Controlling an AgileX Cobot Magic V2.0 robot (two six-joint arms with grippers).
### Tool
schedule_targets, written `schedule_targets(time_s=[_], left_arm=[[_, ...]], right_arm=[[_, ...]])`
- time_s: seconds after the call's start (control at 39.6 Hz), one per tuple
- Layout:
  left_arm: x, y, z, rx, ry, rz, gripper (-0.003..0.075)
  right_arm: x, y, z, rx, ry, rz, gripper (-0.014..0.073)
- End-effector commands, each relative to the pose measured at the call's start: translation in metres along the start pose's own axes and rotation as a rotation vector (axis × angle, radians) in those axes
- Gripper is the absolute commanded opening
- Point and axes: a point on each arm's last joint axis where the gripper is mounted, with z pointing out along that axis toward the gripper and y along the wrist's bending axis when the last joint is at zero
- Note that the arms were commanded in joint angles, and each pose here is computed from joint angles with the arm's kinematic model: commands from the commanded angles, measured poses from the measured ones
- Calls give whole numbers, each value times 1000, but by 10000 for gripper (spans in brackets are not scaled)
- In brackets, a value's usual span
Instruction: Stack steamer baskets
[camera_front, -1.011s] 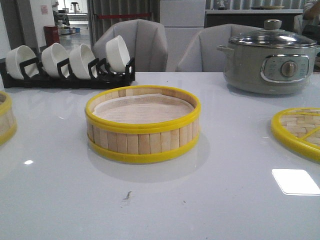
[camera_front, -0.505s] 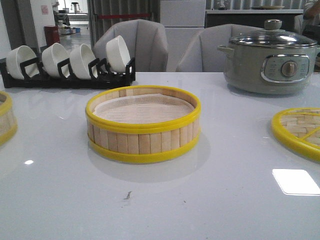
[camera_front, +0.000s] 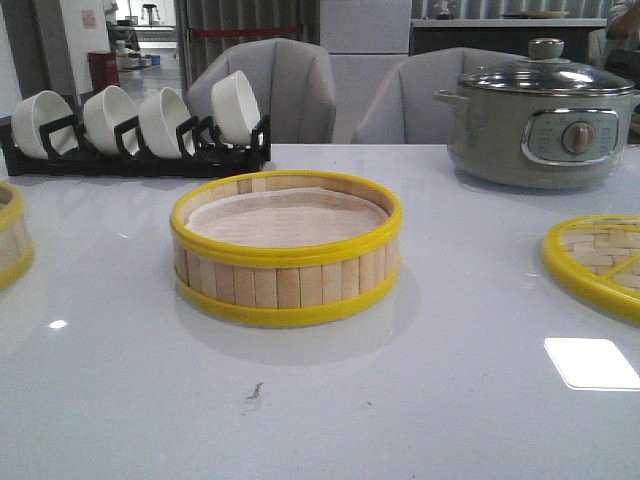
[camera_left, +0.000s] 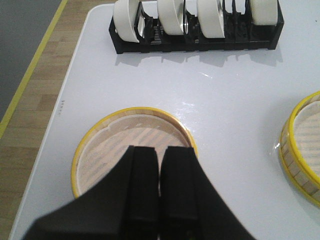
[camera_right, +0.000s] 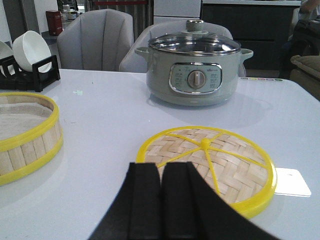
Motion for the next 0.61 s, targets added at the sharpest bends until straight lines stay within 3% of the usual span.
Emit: schedule_targets(time_s=[0.0, 0.58], left_arm=[[-14, 1, -14, 4, -120, 19, 83], [-18, 2, -14, -12, -157, 33, 83]], right_arm=[[-14, 0, -3, 4, -125, -19, 48], [-14, 0, -3, 4, -125, -19, 48]])
